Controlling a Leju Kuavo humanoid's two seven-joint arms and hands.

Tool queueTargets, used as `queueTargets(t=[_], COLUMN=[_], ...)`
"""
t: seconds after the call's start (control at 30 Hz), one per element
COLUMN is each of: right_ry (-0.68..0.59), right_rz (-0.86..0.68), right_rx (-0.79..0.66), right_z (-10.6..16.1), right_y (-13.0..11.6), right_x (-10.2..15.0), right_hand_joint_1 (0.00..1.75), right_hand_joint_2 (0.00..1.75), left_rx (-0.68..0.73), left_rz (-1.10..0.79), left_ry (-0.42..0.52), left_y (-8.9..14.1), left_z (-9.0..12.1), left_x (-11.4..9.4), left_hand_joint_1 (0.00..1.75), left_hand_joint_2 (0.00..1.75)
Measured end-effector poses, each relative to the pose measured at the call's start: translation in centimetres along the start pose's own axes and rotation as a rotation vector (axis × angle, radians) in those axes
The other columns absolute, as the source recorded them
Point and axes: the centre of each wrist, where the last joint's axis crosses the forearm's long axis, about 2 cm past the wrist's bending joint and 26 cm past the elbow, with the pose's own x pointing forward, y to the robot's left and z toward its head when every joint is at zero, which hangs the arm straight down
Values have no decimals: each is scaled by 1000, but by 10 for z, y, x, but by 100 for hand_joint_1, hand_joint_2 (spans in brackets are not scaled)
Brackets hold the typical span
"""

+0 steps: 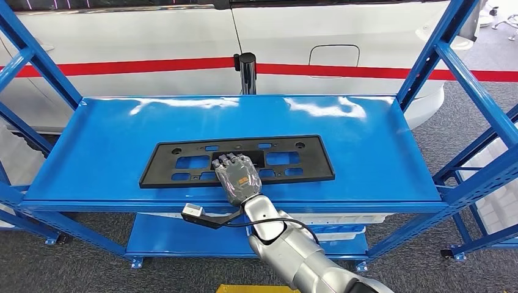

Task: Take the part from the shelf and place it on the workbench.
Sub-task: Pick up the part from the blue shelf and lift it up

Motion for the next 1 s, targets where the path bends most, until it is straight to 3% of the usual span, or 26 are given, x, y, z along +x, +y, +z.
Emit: queueTargets(t=[0.43, 0.63, 1.0], right_ry=[-1, 7, 103], right_rz=[59, -48, -410], right_rx=[-18, -96, -493], right_z=[2, 7, 7], right_y=[1, -5, -81], right_x=[-2, -6, -63], right_hand_joint_1=[175, 175, 175], right_hand_joint_2=[175, 175, 175], left_rx=[-1, -12, -77], left_rz=[-1, -10, -61], left_ry=[-6, -10, -57], left_y=[0, -2, 1], left_z=[0, 1, 0], left_x=[0, -1, -1], left_hand_joint_1=[0, 0, 0], left_hand_joint_2=[0, 0, 0])
